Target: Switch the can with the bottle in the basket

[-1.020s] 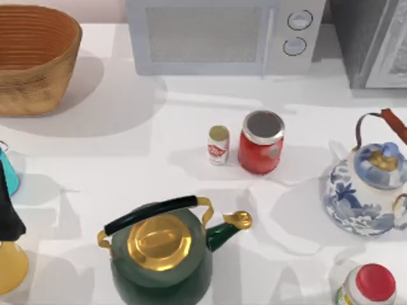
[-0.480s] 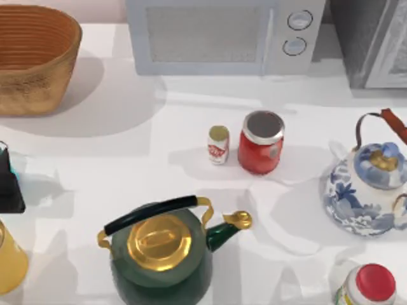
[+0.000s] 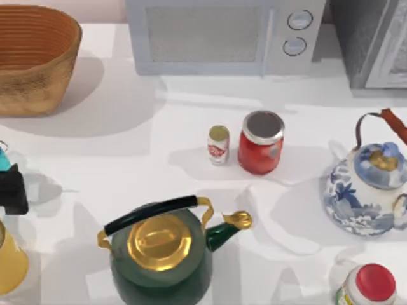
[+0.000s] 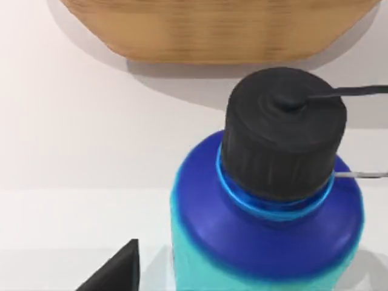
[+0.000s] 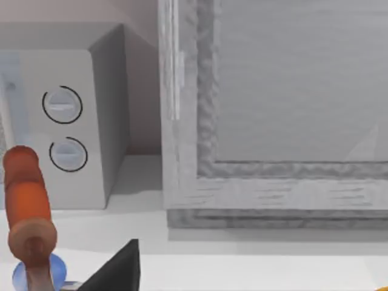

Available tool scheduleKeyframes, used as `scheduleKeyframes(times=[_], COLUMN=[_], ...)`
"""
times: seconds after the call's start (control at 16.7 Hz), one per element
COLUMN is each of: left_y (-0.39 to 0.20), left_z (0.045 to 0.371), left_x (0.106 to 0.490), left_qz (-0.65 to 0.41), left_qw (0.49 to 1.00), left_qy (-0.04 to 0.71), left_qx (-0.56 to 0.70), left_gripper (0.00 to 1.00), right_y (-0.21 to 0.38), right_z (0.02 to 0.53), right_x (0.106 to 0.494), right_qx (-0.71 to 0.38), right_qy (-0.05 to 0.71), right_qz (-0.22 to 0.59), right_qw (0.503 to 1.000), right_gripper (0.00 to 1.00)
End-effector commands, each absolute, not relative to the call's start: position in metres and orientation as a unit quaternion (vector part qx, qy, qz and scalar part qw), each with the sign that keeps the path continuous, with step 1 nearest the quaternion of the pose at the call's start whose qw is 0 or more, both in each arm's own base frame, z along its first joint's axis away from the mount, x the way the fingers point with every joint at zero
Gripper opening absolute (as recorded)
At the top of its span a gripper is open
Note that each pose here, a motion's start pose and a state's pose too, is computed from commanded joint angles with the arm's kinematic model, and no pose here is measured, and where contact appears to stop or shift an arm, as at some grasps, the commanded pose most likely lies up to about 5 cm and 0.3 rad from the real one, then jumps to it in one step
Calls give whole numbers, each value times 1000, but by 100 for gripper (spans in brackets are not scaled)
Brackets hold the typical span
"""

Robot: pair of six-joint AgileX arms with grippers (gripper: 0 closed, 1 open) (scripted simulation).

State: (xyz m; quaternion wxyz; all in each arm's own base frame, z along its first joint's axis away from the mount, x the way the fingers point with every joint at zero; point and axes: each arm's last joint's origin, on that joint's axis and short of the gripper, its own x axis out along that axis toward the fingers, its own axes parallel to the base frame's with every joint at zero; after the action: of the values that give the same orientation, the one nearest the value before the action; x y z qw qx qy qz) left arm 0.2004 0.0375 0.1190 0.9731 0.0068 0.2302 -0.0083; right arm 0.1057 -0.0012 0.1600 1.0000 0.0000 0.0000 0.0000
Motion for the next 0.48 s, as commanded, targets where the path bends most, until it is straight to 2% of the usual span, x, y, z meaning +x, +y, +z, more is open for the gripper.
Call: scheduleKeyframes(times=[0.48], left_y=[39], left_z=[109], left_x=[202], left_qz=[-11], left_qw=[969], left_qy=[247], left_qx=[3], left_gripper=[100], right_y=[-1], right_z=[160], right_x=[106], right_qx=[0], right_qy=[0], right_qz=[0], right_qw=[1000], right_gripper=[100])
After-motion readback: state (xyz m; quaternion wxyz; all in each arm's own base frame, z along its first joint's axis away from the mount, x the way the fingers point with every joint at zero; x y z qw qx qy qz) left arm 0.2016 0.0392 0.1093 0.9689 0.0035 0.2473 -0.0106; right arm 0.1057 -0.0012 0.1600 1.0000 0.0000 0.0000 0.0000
